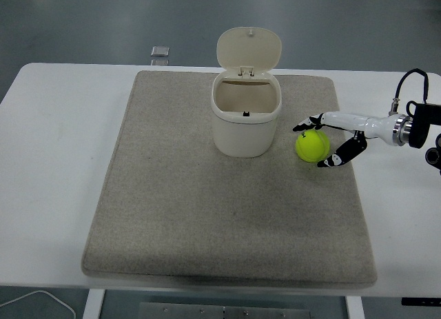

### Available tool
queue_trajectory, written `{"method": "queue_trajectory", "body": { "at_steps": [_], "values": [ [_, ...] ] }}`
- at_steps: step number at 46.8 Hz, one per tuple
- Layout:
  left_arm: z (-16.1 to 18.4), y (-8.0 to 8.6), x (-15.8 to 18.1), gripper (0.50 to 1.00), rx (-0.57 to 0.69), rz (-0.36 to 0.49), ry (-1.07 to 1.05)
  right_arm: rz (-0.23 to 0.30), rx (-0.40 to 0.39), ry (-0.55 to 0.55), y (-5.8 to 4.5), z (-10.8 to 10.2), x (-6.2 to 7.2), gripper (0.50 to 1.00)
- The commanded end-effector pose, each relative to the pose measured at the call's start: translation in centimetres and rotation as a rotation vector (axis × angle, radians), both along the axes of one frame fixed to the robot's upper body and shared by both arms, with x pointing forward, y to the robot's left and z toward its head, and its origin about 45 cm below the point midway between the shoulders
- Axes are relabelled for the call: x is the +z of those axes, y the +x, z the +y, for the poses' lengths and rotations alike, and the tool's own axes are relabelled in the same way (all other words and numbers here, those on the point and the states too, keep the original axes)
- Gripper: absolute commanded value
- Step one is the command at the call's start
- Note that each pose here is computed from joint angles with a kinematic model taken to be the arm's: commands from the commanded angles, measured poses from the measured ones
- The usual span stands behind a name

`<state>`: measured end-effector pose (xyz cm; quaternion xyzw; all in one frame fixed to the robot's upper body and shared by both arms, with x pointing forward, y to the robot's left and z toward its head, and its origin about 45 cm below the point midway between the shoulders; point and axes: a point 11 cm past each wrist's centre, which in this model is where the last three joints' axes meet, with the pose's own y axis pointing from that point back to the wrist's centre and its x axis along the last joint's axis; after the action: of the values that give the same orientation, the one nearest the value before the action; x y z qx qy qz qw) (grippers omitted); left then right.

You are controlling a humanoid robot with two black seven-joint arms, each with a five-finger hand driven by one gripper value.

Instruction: Pick up the tennis ball and place it in the box.

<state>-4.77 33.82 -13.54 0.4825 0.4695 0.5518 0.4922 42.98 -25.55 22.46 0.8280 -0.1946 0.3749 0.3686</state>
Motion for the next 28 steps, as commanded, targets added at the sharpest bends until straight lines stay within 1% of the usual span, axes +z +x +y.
{"method": "queue_trajectory", "body": {
  "at_steps": [1,3,5,9,13,17,20,25,28],
  "values": [
    [-0.01,0.01,0.0,0.992,0.0,-0.002,-0.001,-0.001,0.007,-0.008,0.01,0.19,-0.15,0.797],
    [-0.01,0.0,0.0,0.992,0.0,0.0,-0.001,-0.003,0.011,-0.01,0.02,0.27,-0.15,0.789],
    [-0.01,0.0,0.0,0.99,0.0,0.0,-0.001,-0.004,0.014,-0.009,0.04,0.44,-0.12,0.766],
    [-0.01,0.0,0.0,0.992,0.0,0.0,-0.001,-0.003,0.017,-0.011,0.01,0.5,-0.18,0.756],
    [-0.01,0.0,0.0,0.992,0.0,0.0,-0.001,-0.003,0.017,-0.013,0.0,0.43,-0.19,0.729],
    [-0.01,0.0,0.0,0.992,0.0,0.0,-0.001,-0.009,0.021,-0.02,0.04,0.45,-0.11,0.721],
    [-0.01,0.0,0.0,0.99,0.0,0.0,-0.001,-0.01,0.023,-0.022,0.06,0.46,-0.07,0.695],
    [-0.01,0.0,0.0,0.992,0.0,0.0,-0.001,-0.009,0.024,-0.02,0.15,0.48,0.19,0.682],
    [-0.01,0.0,0.0,0.992,0.0,0.0,-0.001,-0.009,0.019,-0.016,0.24,0.29,0.45,0.656]
  ]
}}
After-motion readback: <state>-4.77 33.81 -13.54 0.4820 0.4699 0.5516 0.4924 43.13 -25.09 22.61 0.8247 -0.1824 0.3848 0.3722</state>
